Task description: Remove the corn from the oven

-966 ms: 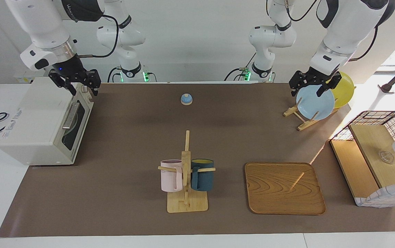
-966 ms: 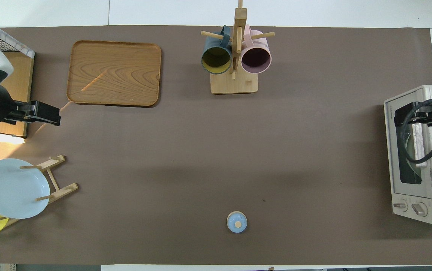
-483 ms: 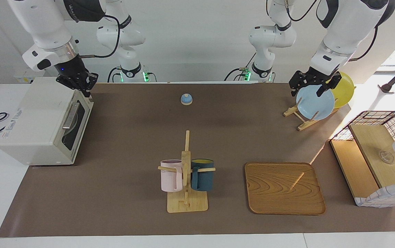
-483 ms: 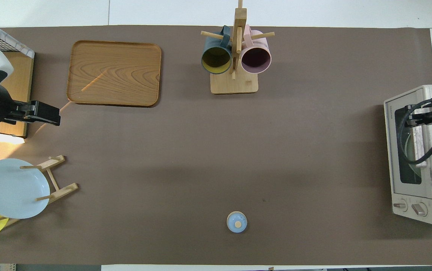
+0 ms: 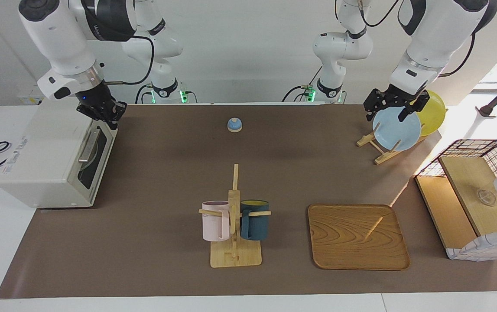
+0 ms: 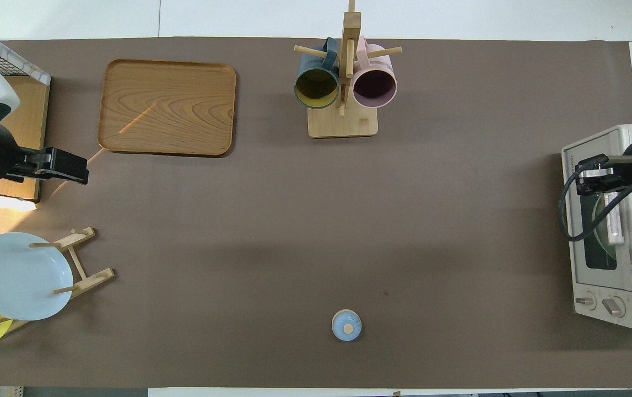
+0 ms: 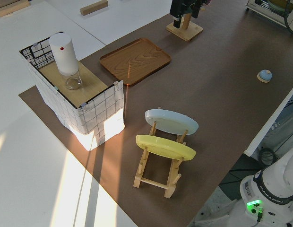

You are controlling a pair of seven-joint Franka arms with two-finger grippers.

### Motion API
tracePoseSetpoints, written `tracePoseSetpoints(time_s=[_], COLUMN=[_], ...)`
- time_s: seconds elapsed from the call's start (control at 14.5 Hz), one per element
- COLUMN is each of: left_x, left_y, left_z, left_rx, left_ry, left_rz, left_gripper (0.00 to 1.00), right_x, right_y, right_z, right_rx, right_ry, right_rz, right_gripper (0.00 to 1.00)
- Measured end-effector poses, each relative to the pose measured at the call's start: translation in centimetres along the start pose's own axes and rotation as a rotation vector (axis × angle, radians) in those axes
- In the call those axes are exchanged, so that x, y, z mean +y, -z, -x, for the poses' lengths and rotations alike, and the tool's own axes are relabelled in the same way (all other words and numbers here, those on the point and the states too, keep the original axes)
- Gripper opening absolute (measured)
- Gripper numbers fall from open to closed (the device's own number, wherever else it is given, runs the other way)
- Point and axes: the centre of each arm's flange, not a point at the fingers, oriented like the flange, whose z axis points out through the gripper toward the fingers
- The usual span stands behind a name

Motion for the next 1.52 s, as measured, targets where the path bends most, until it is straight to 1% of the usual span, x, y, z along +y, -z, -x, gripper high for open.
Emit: tracePoseSetpoints(time_s=[0.21, 0.41, 0.55, 0.76, 1.17, 1.52], left_x=[0.0, 0.0, 0.0, 0.0, 0.0, 0.0], left_y=[0.0, 0.0, 0.0, 0.0, 0.0, 0.0], left_z=[0.0, 0.0, 0.0, 0.0, 0.0, 0.0], left_rx=[0.000, 0.000, 0.000, 0.000, 0.000, 0.000], left_ry=[0.000, 0.000, 0.000, 0.000, 0.000, 0.000], left_rz=[0.000, 0.000, 0.000, 0.000, 0.000, 0.000], left_gripper=[1.00, 1.00, 1.00, 1.00, 1.00, 1.00], right_x=[2.6, 4.8, 6.1, 7.1, 8.9, 9.1], right_y=[-2.6, -4.4, -5.6, -6.3, -7.1, -7.8], right_z=[0.6, 1.0, 1.1, 1.2, 1.3, 1.2], right_rx=[-0.017, -0.020, -0.024, -0.024, -0.016, -0.018], right_ry=[-0.067, -0.089, -0.108, -0.102, -0.134, -0.137], right_rz=[0.007, 0.071, 0.098, 0.146, 0.147, 0.146], right_gripper=[0.01, 0.01, 0.01, 0.01, 0.01, 0.01])
